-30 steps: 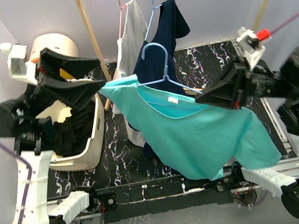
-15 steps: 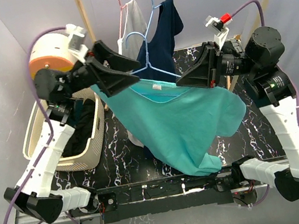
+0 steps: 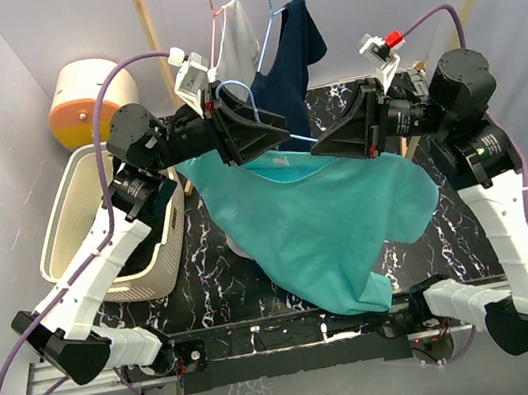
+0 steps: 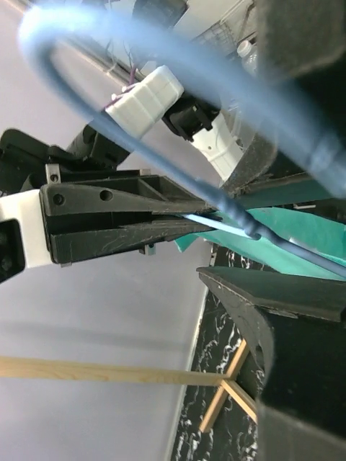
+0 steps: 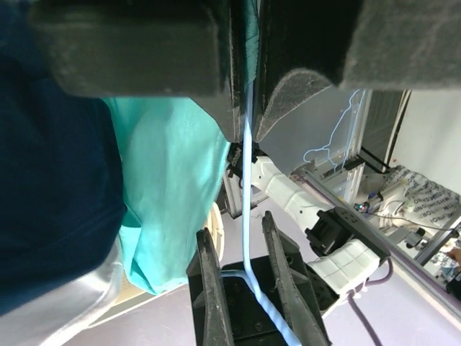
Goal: Remove the t-shirt from the hanger
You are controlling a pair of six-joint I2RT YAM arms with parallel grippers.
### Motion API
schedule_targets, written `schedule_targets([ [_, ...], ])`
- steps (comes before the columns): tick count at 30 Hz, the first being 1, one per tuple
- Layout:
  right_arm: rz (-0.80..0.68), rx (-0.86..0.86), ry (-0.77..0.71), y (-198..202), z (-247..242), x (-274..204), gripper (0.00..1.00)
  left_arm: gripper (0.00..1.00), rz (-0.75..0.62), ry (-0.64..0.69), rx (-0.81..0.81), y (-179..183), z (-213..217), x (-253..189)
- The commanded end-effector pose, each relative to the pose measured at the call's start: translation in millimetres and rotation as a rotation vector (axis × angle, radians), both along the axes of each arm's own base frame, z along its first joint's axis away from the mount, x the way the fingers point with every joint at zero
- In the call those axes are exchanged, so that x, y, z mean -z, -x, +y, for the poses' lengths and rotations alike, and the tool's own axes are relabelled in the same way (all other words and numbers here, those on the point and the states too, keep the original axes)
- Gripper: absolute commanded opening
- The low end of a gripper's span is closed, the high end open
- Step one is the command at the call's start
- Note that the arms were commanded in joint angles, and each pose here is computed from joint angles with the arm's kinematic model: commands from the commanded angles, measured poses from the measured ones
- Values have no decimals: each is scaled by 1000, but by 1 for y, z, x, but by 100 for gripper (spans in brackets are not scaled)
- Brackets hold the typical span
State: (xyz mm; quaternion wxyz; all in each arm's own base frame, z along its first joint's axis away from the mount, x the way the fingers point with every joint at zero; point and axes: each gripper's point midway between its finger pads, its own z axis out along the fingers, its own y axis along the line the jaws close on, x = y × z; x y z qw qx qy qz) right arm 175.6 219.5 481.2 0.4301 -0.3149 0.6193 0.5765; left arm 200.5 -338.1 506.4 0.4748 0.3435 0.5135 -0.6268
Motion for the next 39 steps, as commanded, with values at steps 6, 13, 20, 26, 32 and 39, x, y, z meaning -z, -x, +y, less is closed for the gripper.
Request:
schedule_targets([
  [6, -36, 233, 136, 9, -27, 57, 53, 0, -150, -12, -276, 12, 51, -37],
  [13, -36, 374, 200, 42, -54, 106, 68, 0, -143, -41, -333, 34, 79, -46],
  [20, -26, 326, 182, 50, -49, 117, 65, 0, -95, -53, -297, 41, 79, -34],
  [26, -64, 292, 151, 47, -44, 101, 64, 0, -76, -66, -300, 39, 77, -26],
  [32, -150, 163, 62, 58, -31, 61, 64, 0, -53, -104, -292, 32, 71, -10],
  [39, -222, 85, 53, 41, -21, 14, 68, 0, -29, -107, -246, 25, 57, -4],
])
